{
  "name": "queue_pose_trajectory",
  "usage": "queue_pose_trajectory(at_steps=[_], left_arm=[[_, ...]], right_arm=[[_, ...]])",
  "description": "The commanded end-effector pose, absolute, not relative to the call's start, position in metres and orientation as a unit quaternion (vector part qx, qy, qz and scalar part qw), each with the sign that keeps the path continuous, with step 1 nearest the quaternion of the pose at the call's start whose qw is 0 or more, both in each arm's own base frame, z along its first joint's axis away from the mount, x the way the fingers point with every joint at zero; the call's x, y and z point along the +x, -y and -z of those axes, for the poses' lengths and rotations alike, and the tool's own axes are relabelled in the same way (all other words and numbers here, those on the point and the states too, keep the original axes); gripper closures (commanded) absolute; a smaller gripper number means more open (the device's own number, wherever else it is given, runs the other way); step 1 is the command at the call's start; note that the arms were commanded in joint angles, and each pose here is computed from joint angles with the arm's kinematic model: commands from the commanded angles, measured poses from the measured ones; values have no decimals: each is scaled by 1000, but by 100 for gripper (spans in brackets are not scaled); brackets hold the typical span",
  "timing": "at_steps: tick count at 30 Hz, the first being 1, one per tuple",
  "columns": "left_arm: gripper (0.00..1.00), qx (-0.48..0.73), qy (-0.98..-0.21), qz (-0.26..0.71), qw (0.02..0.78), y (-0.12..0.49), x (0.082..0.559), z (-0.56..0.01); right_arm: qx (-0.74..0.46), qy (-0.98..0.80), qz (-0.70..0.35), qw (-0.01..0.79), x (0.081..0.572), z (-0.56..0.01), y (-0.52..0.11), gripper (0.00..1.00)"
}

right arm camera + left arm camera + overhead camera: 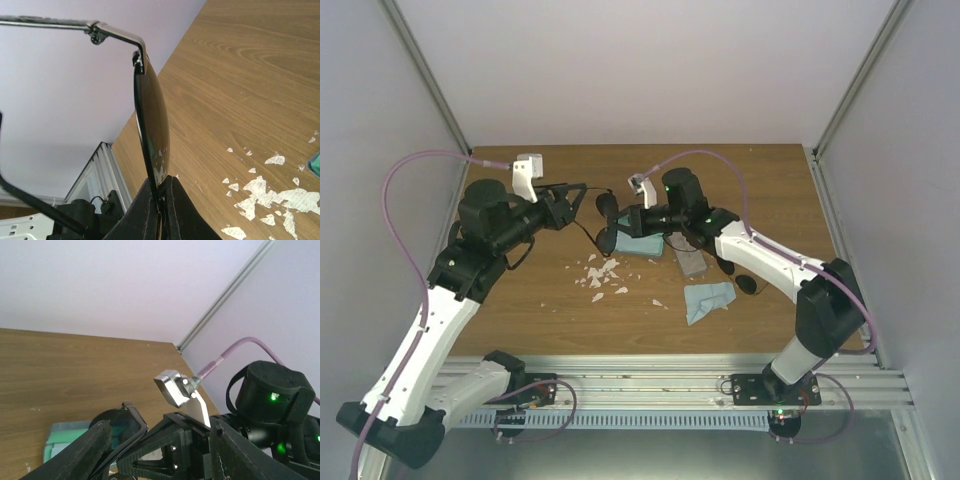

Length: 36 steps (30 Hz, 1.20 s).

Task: Organize the sunglasses
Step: Fold the sunglasses.

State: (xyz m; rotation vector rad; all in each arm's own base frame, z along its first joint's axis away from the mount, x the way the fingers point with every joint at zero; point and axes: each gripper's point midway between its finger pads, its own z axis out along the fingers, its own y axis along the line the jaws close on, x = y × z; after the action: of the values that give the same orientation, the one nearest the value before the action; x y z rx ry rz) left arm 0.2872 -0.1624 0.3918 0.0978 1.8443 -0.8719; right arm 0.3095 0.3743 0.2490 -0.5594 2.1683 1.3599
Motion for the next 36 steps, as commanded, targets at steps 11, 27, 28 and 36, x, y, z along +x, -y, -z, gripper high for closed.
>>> queue_pose_trajectory(at_steps=[11,27,28,36], left_arm=[[41,27,-737,324,592,138,283,-435],[69,173,-681,535,468,211,232,-387],[71,188,-679,548,451,217,229,-384],[80,253,-654,570,428,236,219,-375]], right_arm=[[-105,-773,-595,192,336,-263,-363,99],[-113,-723,-673,111,319,-292,-357,99],[-114,-722,-674,110,316,-293,-356,99],[-129,-699,-697,92,296,-311,-354,99]])
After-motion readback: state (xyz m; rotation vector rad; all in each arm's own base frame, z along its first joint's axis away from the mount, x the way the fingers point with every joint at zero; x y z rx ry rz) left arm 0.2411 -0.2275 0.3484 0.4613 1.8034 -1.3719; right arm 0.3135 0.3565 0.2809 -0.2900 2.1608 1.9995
